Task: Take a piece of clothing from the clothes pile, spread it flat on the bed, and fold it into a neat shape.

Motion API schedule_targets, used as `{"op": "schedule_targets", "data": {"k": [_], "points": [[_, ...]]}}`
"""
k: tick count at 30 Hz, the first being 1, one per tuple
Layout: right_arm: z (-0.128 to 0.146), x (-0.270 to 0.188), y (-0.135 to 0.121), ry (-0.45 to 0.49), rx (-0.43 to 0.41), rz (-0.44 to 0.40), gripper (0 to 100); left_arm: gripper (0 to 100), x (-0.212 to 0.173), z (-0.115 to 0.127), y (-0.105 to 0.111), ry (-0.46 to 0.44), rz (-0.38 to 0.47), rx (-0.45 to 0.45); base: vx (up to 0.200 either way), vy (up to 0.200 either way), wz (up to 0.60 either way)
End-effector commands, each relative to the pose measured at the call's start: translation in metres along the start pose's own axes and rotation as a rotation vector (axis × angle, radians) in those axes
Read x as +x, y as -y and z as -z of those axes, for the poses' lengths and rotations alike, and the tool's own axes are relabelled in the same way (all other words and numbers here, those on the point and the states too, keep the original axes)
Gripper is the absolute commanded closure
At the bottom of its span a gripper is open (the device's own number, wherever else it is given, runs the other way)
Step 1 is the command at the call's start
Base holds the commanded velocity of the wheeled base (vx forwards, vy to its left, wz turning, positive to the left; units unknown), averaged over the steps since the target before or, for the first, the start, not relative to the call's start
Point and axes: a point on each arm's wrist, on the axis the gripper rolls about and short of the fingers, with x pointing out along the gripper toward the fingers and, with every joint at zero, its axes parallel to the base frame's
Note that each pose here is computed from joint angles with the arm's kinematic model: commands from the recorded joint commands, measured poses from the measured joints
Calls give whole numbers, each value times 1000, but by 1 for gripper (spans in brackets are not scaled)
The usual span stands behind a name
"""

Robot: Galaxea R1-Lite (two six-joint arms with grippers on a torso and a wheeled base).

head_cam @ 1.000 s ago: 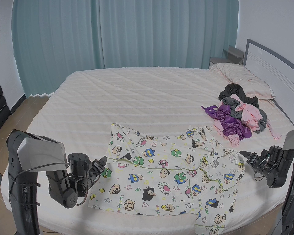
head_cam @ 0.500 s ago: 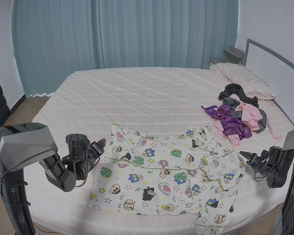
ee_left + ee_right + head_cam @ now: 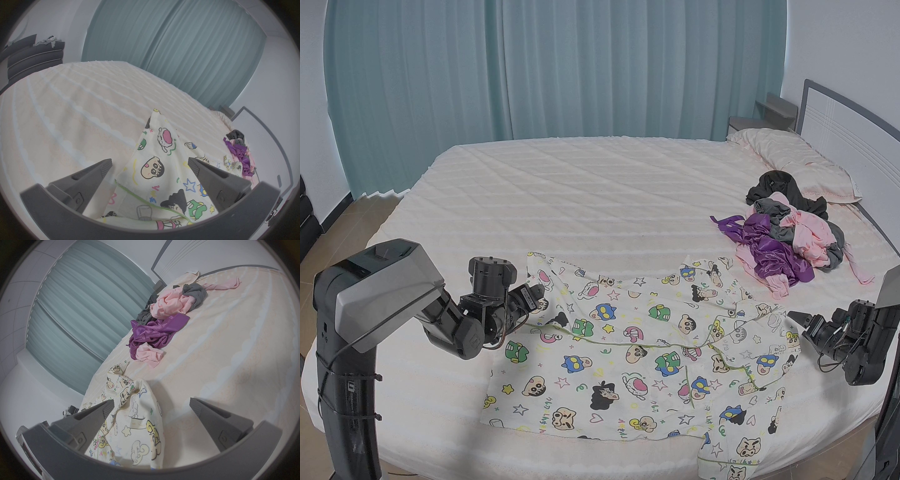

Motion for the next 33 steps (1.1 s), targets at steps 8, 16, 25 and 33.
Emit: {"op": "schedule_targets", "data": {"k": [8,16,25,33], "points": [[1,0,-1,-3,-1,-2,0,0,17,13,-5,-28,-14,14,0,0,0],[1,0,-1,-4,-1,-2,0,0,21,14,-9,-28,-28,11,0,0,0],[1,0,-1,-3,-1,-2,0,100,19,15,-26,-49,-72,5,0,0,0],[1,0,-1,-3,-1,-2,0,100,11,3,-26,-30,-71,-5,0,0,0]]}}
